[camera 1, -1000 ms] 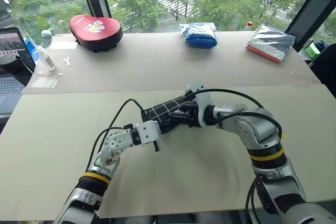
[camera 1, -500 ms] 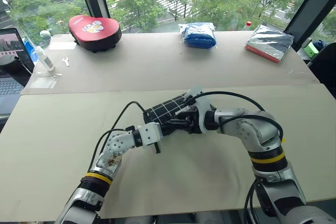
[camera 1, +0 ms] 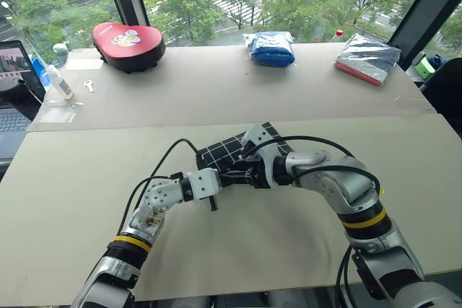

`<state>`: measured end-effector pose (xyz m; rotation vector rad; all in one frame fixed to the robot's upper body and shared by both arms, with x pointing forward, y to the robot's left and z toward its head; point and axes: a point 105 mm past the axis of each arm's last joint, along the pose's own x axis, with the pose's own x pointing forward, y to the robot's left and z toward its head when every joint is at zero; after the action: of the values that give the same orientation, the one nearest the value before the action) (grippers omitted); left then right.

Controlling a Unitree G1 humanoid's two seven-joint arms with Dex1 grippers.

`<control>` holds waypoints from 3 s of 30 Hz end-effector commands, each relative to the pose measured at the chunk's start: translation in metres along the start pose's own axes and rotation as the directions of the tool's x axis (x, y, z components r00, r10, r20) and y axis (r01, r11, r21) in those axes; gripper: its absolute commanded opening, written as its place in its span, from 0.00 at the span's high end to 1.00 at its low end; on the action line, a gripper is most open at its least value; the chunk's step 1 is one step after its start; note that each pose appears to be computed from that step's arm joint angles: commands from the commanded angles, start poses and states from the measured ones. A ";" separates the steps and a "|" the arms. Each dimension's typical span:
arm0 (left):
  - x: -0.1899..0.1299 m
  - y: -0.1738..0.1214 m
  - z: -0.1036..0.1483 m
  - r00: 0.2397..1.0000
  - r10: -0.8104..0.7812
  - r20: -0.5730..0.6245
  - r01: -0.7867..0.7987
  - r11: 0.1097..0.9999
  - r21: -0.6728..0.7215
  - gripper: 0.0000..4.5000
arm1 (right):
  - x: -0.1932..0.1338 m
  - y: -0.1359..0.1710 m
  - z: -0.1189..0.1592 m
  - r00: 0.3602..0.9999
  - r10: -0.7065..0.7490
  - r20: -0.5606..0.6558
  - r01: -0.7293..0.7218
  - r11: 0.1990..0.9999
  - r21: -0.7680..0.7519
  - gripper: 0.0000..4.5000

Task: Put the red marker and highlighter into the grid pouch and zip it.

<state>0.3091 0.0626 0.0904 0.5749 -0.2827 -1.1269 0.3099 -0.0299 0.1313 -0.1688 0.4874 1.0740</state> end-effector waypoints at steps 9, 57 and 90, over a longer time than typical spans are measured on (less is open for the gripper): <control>0.002 0.015 0.022 0.994 0.070 0.089 -0.074 0.996 0.046 1.00 | -0.042 -0.053 0.022 0.974 -0.184 0.132 0.169 0.979 0.112 0.65; 0.005 0.015 0.023 0.992 0.076 0.099 -0.080 0.996 0.039 1.00 | -0.025 -0.020 0.031 0.983 -0.035 0.182 0.000 0.982 0.189 0.00; 0.005 0.016 0.024 0.991 0.089 0.098 -0.093 0.995 0.039 1.00 | -0.040 -0.051 0.038 0.959 -0.182 0.219 0.144 0.974 0.178 0.98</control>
<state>0.3120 0.0586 0.1017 0.5403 -0.3370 -1.0769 0.3411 -0.0610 0.1464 0.0433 0.4609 0.9118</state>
